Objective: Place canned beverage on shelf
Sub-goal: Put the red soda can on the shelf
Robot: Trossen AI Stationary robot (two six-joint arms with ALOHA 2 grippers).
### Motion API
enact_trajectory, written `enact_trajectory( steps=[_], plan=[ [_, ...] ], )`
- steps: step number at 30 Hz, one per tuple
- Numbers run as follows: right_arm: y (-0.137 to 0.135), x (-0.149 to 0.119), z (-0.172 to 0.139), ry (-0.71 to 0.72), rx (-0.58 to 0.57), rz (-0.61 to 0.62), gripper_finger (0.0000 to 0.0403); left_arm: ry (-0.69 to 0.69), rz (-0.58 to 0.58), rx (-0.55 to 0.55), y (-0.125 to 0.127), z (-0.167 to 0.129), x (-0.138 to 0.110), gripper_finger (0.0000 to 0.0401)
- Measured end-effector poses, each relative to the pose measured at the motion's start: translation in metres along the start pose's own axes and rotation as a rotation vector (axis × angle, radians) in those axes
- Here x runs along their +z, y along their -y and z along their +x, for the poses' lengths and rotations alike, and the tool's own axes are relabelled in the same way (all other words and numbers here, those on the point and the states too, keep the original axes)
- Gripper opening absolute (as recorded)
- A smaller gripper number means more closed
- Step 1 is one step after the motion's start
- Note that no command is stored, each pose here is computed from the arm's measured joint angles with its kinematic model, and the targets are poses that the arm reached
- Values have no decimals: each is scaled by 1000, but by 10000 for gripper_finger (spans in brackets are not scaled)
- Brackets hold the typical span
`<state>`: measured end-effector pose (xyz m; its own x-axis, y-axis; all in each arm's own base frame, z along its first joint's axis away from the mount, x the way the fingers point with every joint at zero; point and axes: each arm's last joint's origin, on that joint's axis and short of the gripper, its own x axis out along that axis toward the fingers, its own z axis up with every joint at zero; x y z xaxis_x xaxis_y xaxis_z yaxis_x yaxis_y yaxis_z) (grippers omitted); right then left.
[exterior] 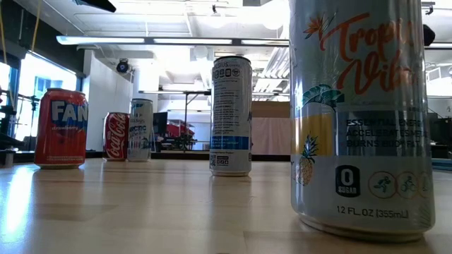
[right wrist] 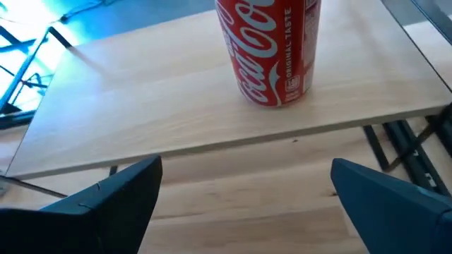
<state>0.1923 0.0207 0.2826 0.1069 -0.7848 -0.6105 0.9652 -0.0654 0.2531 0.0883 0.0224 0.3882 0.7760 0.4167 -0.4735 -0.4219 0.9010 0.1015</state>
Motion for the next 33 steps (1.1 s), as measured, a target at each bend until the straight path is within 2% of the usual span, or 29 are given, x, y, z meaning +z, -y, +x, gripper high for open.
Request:
enact_trajectory(
  steps=[3,14,16,22,26,33],
  plan=[
    [2,-7,5,7,-11,-6,399,0,0,0,0,0,0,335],
    [3,-25,18,34,53,159,399,0,0,0,0,0,0,335],
    [5,-27,21,46,53,157,399,1,0,0,0,0,0,335],
    [5,-30,26,225,60,14,399,0,0,0,0,0,0,335],
    [3,-33,33,282,25,-68,399,0,0,0,0,0,0,335],
    [0,-32,43,358,-10,-123,399,0,0,0,0,0,0,335]
  ],
)
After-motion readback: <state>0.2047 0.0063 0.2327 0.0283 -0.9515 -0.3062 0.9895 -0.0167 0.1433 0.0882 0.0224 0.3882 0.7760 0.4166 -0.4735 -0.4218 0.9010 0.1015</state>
